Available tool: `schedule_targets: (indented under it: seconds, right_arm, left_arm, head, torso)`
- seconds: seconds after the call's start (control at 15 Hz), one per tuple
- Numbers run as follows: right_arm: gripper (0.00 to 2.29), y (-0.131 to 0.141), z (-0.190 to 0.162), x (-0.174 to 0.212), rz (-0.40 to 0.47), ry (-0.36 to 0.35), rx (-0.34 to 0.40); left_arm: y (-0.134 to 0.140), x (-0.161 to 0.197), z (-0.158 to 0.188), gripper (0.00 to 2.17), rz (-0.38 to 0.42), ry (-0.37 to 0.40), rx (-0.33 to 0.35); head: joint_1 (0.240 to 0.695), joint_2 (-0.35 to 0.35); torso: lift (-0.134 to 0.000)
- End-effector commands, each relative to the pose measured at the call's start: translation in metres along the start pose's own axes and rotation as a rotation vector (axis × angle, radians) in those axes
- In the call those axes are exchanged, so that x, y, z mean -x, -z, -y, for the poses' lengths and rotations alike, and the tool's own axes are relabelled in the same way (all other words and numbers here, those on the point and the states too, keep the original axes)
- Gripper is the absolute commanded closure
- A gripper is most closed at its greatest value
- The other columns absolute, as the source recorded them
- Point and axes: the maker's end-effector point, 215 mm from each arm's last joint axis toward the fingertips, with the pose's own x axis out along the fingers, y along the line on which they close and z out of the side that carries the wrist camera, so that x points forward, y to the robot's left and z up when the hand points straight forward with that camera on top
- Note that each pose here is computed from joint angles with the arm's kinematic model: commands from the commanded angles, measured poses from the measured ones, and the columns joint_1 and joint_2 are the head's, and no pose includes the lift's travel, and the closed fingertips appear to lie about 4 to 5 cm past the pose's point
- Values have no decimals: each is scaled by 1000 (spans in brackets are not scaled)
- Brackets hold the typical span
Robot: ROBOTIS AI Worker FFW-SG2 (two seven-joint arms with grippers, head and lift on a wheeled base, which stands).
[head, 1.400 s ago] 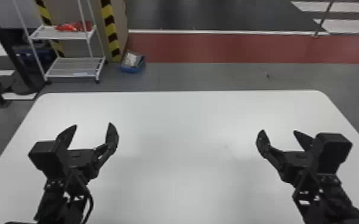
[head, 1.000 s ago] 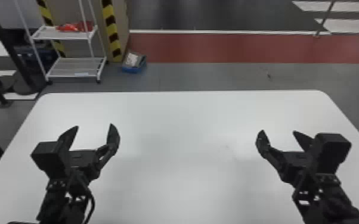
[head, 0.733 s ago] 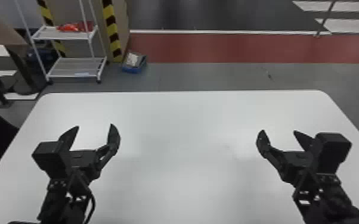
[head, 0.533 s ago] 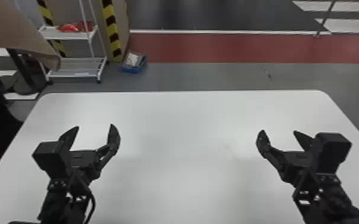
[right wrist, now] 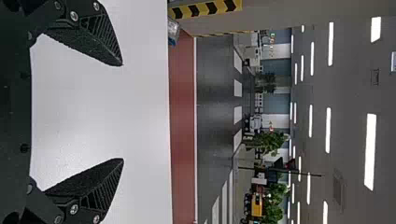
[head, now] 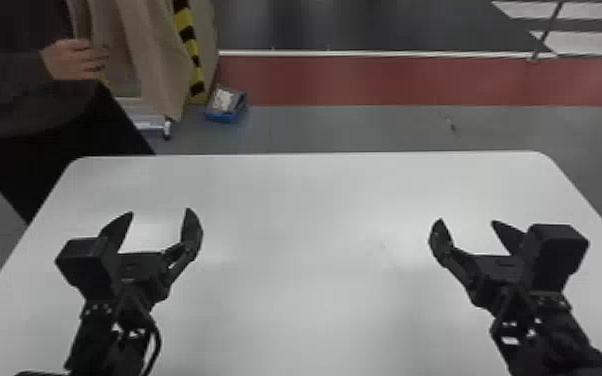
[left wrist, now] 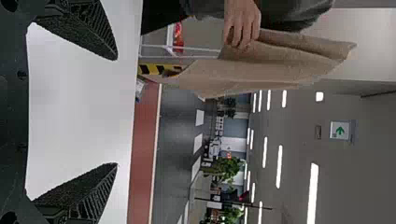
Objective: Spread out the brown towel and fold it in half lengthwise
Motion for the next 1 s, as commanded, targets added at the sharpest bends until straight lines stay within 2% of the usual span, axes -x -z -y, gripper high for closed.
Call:
schedule_targets:
  seconds: [0.0,0.53,0.93]
  right_arm:
    - [167,0,-1,1,-1,-2,1]
    - [167,-4,6,10,16,7,-2]
    - [167,-5,5,14,19,4,-2]
  left_arm:
    - [0,0,0,56,2,0,2]
    - [-14,6,-5,60,25,-8,5]
    - [-11,8,-5,60,20,-7,5]
  head:
    - [695,-5]
    - [695,-8]
    - [695,-5]
  torso:
    - [-125]
    - [-125]
    - [-125]
